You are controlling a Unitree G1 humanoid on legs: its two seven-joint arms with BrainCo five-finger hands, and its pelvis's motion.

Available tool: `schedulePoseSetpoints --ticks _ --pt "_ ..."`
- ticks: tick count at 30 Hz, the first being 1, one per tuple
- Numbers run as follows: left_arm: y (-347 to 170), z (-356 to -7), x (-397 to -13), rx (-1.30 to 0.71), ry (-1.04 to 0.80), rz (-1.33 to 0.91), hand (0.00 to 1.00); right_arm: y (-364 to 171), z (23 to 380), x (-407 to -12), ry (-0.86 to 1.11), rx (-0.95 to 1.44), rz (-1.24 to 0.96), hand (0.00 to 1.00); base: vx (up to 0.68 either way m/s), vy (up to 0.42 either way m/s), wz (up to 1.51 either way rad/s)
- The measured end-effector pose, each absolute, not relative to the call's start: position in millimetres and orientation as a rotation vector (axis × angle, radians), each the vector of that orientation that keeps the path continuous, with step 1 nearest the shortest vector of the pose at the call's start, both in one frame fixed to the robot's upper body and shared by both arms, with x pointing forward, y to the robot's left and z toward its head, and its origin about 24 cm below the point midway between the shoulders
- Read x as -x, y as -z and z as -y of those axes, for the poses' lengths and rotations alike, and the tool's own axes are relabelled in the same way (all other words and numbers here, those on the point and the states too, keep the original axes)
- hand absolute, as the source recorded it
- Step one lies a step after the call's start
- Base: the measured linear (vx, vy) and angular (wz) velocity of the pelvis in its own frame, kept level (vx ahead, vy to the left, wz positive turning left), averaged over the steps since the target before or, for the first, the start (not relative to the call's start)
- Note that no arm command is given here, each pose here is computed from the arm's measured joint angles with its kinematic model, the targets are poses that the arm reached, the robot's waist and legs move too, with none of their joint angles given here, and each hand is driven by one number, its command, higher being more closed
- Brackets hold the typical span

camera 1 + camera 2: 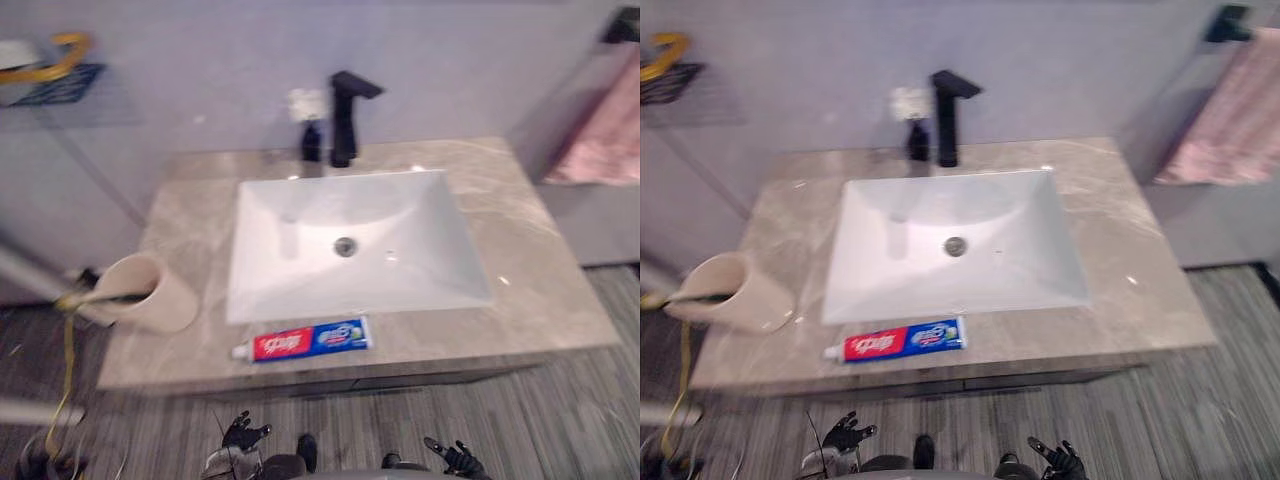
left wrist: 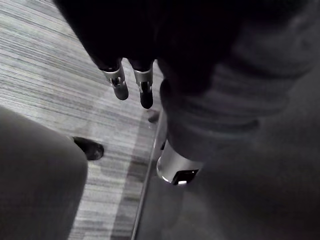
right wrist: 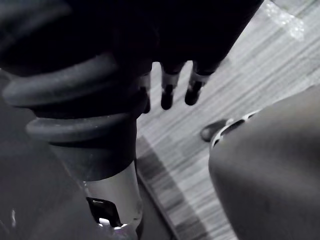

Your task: Organize washtable

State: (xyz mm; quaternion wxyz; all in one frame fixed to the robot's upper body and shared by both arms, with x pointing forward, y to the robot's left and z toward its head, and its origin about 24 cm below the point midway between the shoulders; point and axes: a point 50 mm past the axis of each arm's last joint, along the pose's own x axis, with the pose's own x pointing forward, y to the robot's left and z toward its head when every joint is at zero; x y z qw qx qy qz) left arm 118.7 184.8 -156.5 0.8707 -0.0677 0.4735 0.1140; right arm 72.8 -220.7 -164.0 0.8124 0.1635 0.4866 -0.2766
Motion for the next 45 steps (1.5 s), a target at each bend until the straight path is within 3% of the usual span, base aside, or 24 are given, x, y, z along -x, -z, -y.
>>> schedulePoseSetpoints --ticks 4,11,17,23,33,36,45 --pt "154.6 -186.5 -119.8 0.156 -0.259 -0.961 0.0 158.7 232.4 -86.2 0.632 -0.364 -0.976 0.0 -0.13 -0.032 0.86" --pt "157.1 -185.3 -110.8 0.178 -0.277 -0.974 0.0 156.8 244.5 -72.3 0.724 -0.396 -0.947 0.0 -0.07 0.037 0.4" --pt "159.6 -194.7 -99.9 0.149 -0.287 -1.01 0.0 164.4 222.4 -56.7 0.704 -0.432 -1.008 0.0 0.02 0.04 -0.07" --pt "158.3 -195.4 -107.7 0.047 -0.188 -1.017 0.0 164.7 209.4 -71.4 0.604 -0.382 -1.019 0.0 0.05 0.035 -0.48" --pt "158.4 -198.1 -106.0 0.066 -0.217 -1.017 0.0 167.9 208.8 -61.7 0.493 -0.228 -1.112 0.0 0.04 0.013 -0.24" --pt "163.0 -198.1 -95.7 0.11 -0.244 -1.061 0.0 173.1 200.9 -44.2 0.544 -0.329 -1.161 0.0 0.09 -0.014 -0.14" --pt "163.6 -196.4 -98.1 0.109 -0.236 -1.07 0.0 173.1 204.6 -39.9 0.599 -0.369 -1.157 0.0 0.0 0.0 -0.04"
